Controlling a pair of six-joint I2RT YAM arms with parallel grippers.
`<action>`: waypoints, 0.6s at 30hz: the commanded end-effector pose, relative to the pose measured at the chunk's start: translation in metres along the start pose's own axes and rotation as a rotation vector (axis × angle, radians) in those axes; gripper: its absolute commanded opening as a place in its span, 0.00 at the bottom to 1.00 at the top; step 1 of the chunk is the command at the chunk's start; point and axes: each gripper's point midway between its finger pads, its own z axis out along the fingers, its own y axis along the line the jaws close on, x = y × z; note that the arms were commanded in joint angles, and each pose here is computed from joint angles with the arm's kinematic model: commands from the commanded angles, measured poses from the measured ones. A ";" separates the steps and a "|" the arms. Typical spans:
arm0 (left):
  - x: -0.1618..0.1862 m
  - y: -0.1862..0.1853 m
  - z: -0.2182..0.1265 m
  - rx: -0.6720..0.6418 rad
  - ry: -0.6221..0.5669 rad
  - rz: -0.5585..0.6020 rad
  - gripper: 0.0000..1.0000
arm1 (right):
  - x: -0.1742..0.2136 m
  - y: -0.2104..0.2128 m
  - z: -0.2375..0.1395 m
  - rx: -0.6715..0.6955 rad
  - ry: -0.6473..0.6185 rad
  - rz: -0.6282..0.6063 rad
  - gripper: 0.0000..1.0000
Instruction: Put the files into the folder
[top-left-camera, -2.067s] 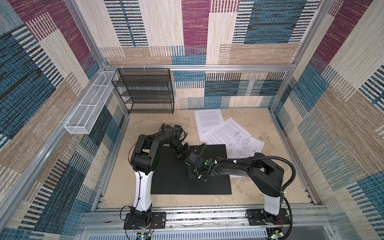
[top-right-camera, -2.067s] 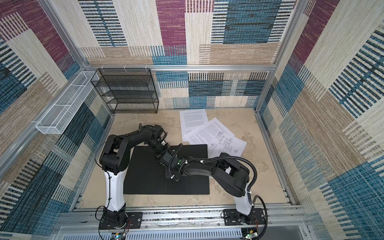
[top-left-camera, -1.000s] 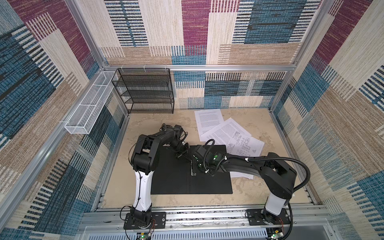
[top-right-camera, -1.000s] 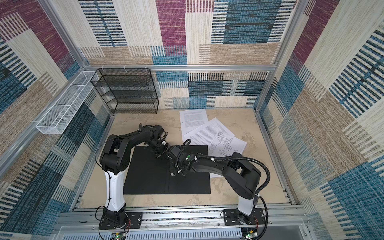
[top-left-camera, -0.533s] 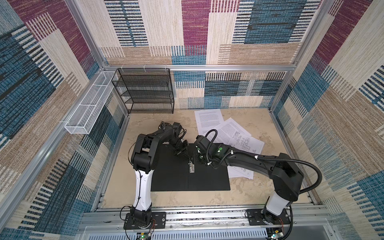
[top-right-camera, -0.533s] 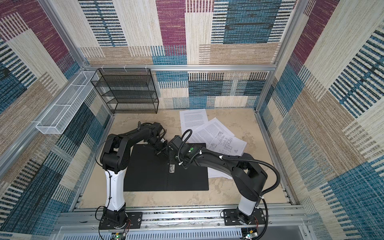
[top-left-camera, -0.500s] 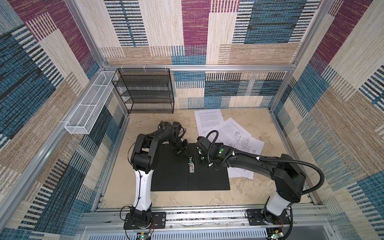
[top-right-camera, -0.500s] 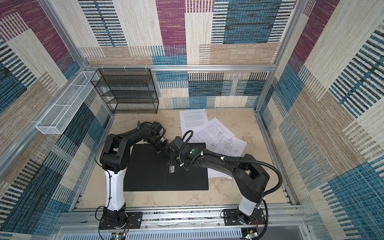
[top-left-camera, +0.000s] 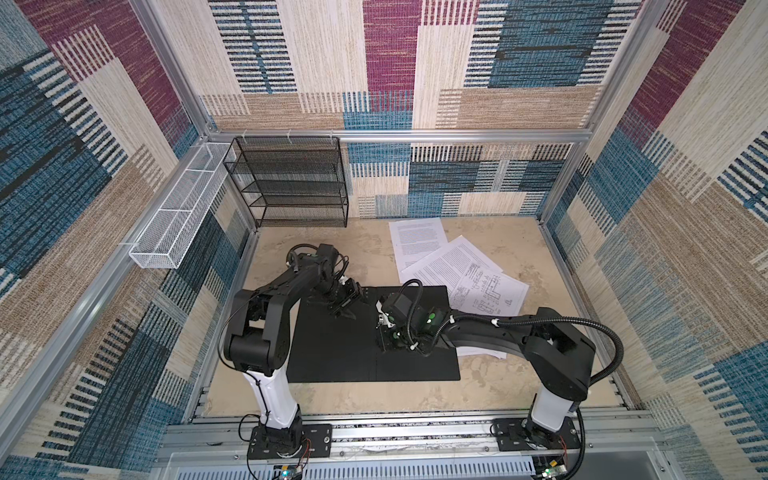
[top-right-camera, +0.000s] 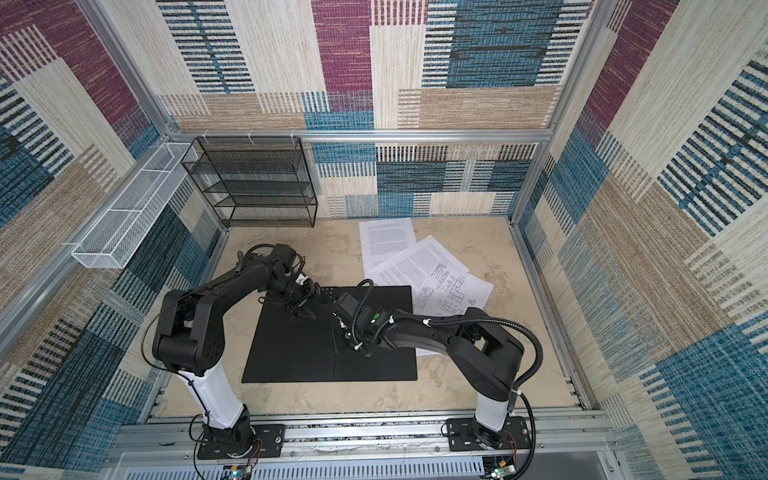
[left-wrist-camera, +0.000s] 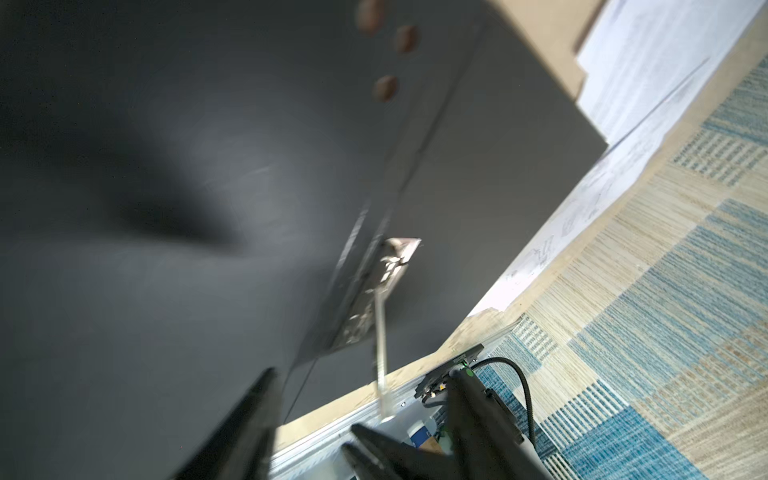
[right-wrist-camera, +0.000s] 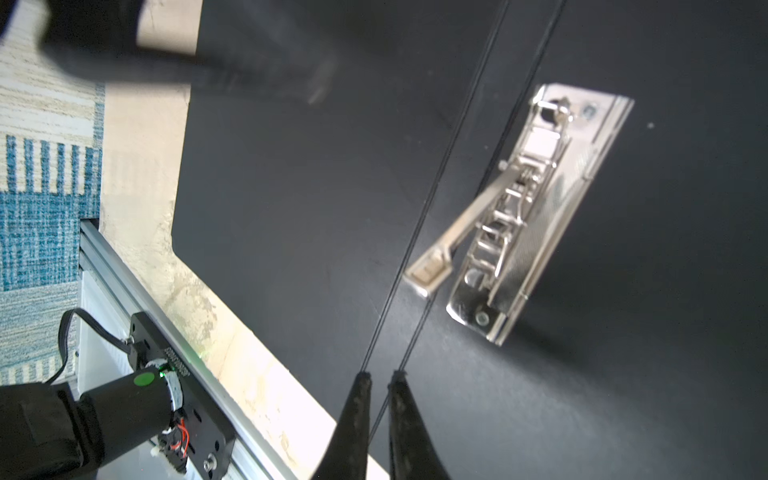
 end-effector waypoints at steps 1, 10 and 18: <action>0.001 0.019 0.002 -0.031 -0.024 0.002 0.77 | -0.012 0.002 0.004 -0.018 -0.030 0.001 0.14; 0.015 0.073 0.024 -0.133 0.002 -0.090 0.80 | -0.065 -0.016 -0.001 -0.050 -0.123 0.005 0.15; 0.021 0.094 0.028 -0.134 0.007 -0.147 0.81 | -0.086 -0.009 0.020 -0.082 -0.116 -0.002 0.14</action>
